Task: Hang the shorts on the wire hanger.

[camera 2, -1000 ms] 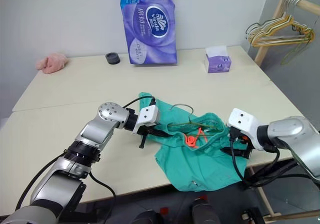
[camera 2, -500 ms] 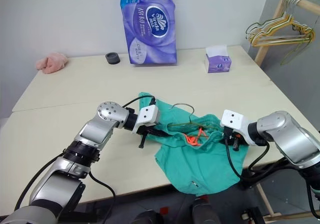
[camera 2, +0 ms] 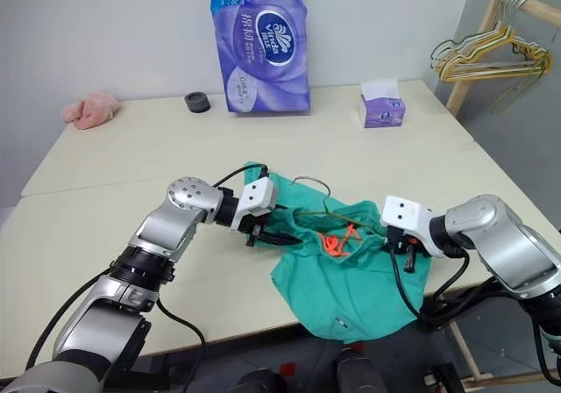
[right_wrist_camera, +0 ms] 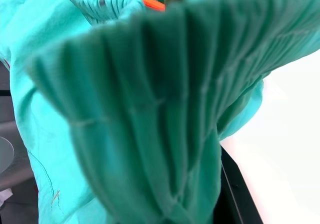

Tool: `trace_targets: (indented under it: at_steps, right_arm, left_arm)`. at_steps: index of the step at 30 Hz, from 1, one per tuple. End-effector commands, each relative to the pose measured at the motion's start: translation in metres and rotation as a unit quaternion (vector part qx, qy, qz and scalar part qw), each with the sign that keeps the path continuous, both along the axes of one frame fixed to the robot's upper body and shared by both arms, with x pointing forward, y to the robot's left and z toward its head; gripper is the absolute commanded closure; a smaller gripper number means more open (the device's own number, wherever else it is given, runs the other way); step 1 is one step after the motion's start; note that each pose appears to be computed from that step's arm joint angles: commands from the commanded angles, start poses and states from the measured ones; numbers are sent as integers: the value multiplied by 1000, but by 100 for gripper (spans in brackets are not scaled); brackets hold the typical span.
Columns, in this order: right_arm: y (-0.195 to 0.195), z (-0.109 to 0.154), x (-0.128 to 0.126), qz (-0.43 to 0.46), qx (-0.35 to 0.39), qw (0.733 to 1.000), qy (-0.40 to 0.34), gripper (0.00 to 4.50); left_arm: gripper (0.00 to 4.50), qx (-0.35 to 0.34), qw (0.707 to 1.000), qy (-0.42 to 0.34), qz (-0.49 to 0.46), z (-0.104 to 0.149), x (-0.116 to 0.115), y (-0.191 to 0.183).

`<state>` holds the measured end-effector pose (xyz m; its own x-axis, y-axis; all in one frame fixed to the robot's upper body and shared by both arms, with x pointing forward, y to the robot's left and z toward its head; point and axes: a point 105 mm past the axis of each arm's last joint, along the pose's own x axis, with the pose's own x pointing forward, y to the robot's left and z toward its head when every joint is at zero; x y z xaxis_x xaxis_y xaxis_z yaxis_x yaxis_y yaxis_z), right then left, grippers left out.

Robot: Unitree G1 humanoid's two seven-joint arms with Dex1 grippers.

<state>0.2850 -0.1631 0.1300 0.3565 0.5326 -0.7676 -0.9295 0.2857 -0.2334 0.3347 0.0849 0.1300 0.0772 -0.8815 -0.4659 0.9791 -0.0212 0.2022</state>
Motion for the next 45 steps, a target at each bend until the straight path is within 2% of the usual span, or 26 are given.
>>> trace_targets:
  at_steps: [1, 8, 12, 19, 25, 26, 28, 36, 37, 45]
  right_arm:
    - [-1, 16, 0, 7, 6, 1000, -27, 450]
    - [-5, 21, -4, 5, 13, 1000, -26, 450]
    - [-6, 24, -5, 2, 17, 999, -30, 450]
    - [-6, 27, -8, -1, 26, 999, -31, 450]
    - [-6, 28, -9, 0, 28, 999, -33, 450]
    - [-5, 29, -9, -1, 29, 999, -34, 450]
    - [-6, 29, -10, -1, 29, 999, -34, 450]
    - [-7, 30, -13, -3, 31, 999, -32, 450]
    - [-7, 30, -14, -3, 32, 999, -33, 450]
    - [-12, 31, -16, -13, 32, 999, -33, 450]
  left_arm:
    - [138, -23, 999, -9, 32, 30, 16, 22]
    - [138, -39, 996, 20, 77, 46, 35, 46]
    - [138, 2, 996, 77, 34, 27, 18, 53]
    - [138, 7, 995, 96, 4, 15, 10, 43]
    - [138, 17, 995, 89, 29, 3, 19, 41]
    - [167, 12, 995, 90, 37, 3, 21, 40]
    - [194, 9, 995, 85, 45, 3, 25, 39]
    - [436, -29, 993, 61, 93, 12, 42, 41]
    - [448, -34, 993, 59, 99, 14, 44, 41]
    - [448, -33, 990, 59, 120, 11, 47, 50]
